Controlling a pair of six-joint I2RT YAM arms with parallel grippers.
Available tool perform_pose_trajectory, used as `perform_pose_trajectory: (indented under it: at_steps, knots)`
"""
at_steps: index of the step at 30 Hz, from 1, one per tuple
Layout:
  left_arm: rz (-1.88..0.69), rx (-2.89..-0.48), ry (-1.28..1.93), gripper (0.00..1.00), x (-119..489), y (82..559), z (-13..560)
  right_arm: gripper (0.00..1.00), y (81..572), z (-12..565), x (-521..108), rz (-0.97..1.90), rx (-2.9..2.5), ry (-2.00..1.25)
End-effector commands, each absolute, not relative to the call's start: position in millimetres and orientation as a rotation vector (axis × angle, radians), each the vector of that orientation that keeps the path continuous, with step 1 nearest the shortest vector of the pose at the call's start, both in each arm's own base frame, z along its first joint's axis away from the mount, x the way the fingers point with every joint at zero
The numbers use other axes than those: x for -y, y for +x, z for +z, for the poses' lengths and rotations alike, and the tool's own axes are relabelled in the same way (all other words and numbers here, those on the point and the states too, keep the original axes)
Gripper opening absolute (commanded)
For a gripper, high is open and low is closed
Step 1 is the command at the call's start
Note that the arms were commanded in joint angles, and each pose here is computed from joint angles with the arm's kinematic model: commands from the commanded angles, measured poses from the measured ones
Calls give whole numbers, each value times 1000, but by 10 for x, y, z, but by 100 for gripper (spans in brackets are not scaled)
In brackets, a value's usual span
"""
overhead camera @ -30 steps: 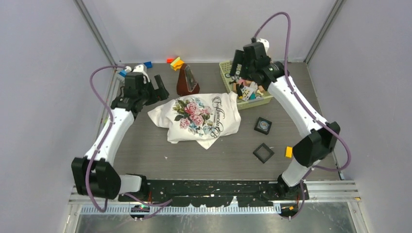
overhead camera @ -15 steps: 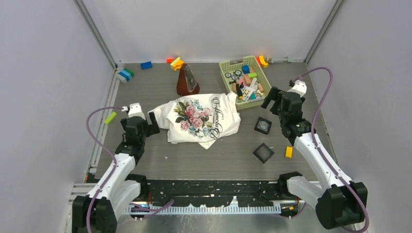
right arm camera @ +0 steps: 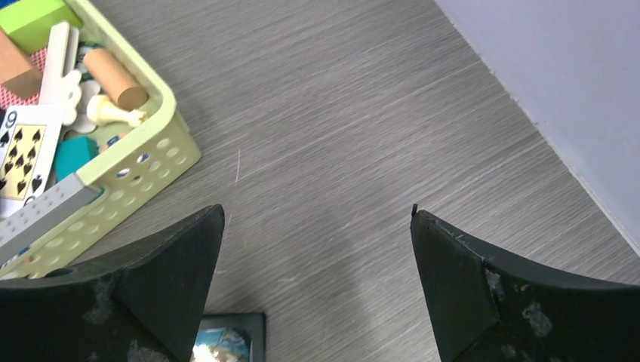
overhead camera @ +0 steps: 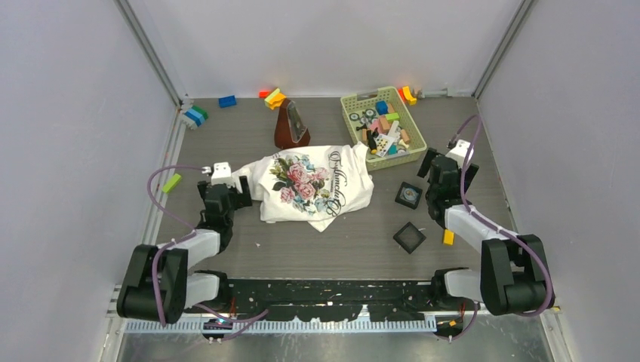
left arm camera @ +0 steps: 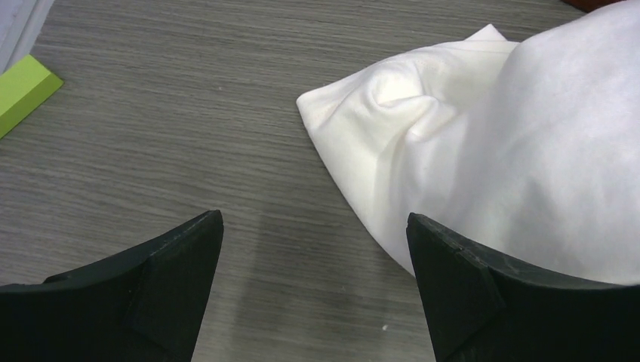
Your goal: Remove the brooch from the garment
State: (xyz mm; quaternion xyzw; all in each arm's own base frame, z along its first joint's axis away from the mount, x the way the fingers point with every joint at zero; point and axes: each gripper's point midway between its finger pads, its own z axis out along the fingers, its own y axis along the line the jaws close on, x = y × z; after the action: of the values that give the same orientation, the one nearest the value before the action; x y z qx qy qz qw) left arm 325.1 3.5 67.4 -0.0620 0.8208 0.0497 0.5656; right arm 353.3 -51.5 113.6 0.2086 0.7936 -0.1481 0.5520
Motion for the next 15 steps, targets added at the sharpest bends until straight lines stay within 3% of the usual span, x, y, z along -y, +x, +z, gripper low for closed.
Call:
perform_pose_trajectory:
  at_steps: [1, 10, 15]
  knots:
    - [152, -1774, -146, 94, -88, 3592, 1037, 100, 3681, 1415, 598, -345, -1670, 505]
    - [130, -1696, 0, 90, 58, 3792, 875, 100, 3714, 1505, 408, -237, -1573, 351]
    - [141, -1772, 18, 96, 66, 3840, 768, 100, 3595, 1435, 464, -276, -1606, 355]
